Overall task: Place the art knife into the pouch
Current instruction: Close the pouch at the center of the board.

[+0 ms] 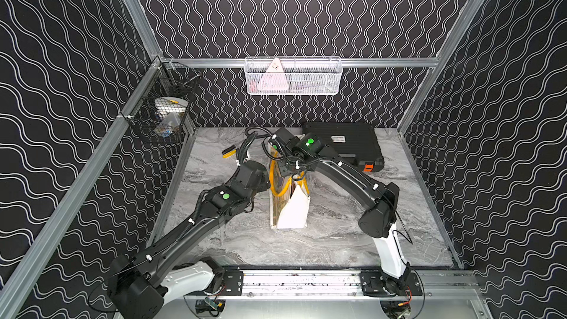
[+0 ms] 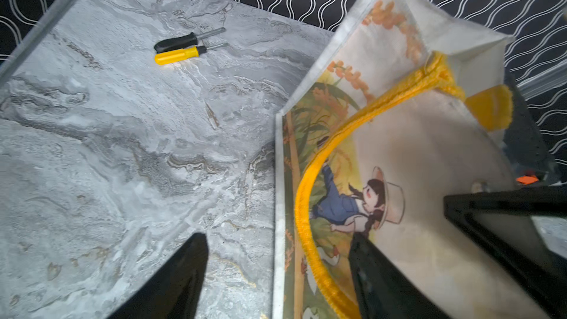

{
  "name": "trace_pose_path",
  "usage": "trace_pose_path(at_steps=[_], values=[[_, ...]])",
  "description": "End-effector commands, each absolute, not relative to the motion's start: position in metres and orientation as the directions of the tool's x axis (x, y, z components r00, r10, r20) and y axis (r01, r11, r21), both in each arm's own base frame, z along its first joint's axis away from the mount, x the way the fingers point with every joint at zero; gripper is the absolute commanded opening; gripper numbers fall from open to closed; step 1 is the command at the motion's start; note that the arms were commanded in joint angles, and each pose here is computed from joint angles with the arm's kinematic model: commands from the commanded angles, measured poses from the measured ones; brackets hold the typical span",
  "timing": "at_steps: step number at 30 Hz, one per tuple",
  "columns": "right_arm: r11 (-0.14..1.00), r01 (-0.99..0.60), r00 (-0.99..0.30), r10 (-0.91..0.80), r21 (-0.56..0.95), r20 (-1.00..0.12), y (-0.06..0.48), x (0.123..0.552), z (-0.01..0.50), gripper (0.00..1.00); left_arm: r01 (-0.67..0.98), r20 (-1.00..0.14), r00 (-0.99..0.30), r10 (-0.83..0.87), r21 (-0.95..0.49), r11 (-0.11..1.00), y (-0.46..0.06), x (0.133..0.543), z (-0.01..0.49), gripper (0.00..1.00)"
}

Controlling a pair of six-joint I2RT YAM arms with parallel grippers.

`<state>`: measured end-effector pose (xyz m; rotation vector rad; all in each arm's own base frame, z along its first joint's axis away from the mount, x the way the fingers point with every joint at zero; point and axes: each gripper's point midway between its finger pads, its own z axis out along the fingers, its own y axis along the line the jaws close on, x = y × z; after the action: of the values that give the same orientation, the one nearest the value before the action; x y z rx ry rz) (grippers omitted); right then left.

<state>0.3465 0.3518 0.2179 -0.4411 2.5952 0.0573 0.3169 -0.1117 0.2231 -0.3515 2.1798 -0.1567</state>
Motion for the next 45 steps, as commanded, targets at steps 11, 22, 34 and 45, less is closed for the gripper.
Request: trace_pose_path(at_steps=[11,22,34,45], values=[[0.937,-0.342,-0.816,-0.333,-0.070,-0.473,0.339,0.371,0.212,0.00,-0.319,-0.786,-0.564,-0.253,-0.075,0.945,-0.048,0.310,0.219,0.98],[0.941,-0.332,-0.817,-0.322,-0.067,-0.478,0.330,0.386,0.213,0.15,-0.329,-0.772,-0.607,-0.186,0.032,0.944,-0.039,0.310,0.203,0.98],[0.951,-0.308,-0.760,-0.253,-0.012,-0.599,0.314,0.376,0.277,0.79,-0.207,-0.757,-0.644,-0.109,0.035,0.978,-0.060,0.324,0.189,0.98],[0.997,-0.072,-0.730,-0.074,-0.031,-0.679,0.183,0.370,0.275,0.98,-0.188,-0.846,-0.533,0.030,0.153,0.970,-0.050,0.339,0.176,0.98]])
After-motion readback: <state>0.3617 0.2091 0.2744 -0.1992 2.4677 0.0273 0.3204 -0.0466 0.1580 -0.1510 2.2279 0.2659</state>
